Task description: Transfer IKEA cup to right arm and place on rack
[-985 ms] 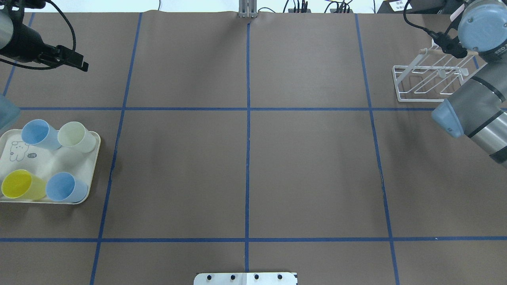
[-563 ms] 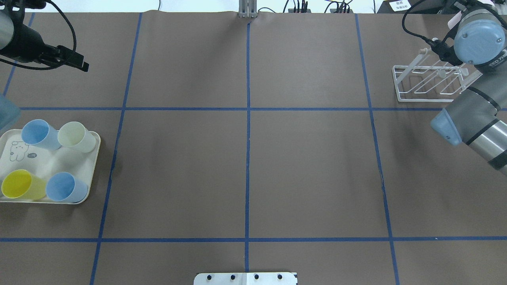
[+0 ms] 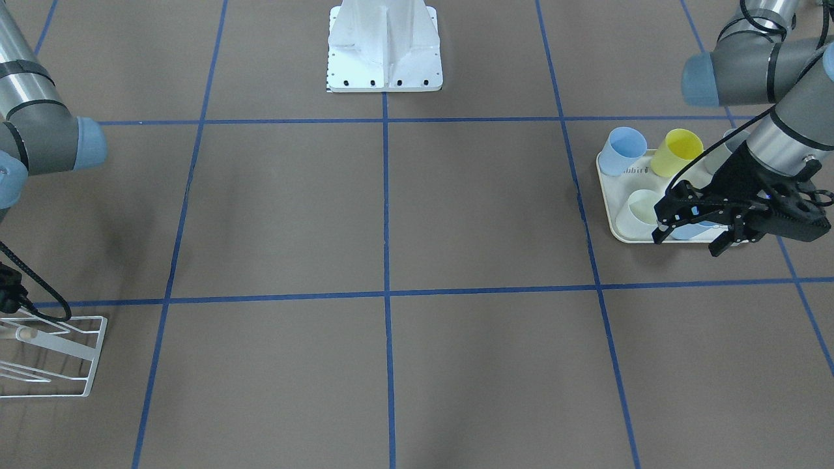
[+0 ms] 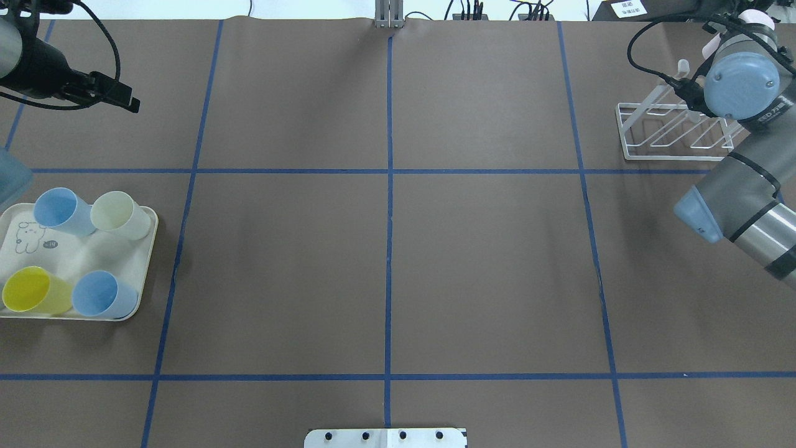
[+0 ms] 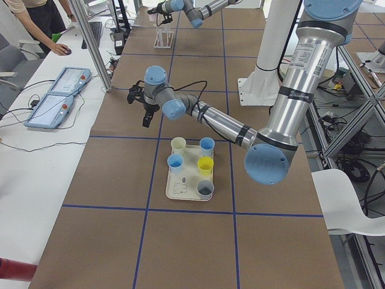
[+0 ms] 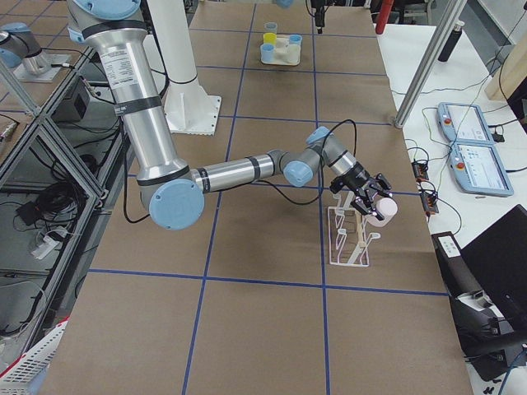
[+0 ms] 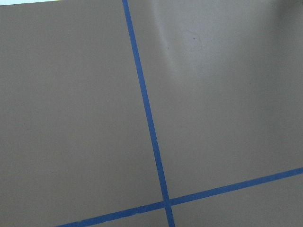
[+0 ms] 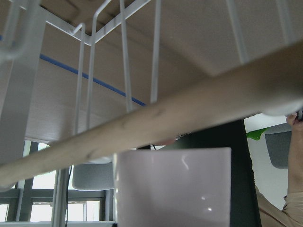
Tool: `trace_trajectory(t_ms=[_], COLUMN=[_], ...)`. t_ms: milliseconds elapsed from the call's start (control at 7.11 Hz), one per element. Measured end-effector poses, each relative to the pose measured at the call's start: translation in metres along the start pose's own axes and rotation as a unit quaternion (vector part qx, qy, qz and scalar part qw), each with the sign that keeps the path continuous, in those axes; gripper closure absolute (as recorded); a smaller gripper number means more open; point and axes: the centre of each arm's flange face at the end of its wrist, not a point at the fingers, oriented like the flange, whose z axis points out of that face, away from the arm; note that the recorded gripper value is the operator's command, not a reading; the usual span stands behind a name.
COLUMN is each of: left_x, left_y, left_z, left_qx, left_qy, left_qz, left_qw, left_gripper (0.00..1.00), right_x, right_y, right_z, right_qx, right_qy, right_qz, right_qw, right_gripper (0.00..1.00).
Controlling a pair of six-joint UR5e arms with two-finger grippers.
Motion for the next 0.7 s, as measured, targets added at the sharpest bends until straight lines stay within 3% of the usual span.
trace_trajectory(t_ms=[281,422,563,704], left_x=[0.0,0.0,0.0,0.0], left_y=[0.0,0.0,0.0,0.0], left_z=[0.0,0.0,0.0,0.0], left_qx=[0.0,0.0,0.0,0.0], left_qy=[0.0,0.0,0.0,0.0], left_qz=[0.0,0.0,0.0,0.0], left_qw=[1.0,1.0,1.0,1.0], left_gripper=[0.0,0.0,0.0,0.0], right_x=[-0.002,0.001,0.003,0.004], right_y=[-0.004,-0.008,-0.011,-0.013], right_z=[0.0,-0.001,-0.003,-0.004], right_qx=[0.001,0.003,0.005,0.006], right_qy=[-0.001,0.001,0.003,0.004], right_qz=[-0.003,-0.004,-0.005,-0.004], right_qw=[1.0,1.0,1.0,1.0], right_gripper=[0.53,0.36,0.03,0.01])
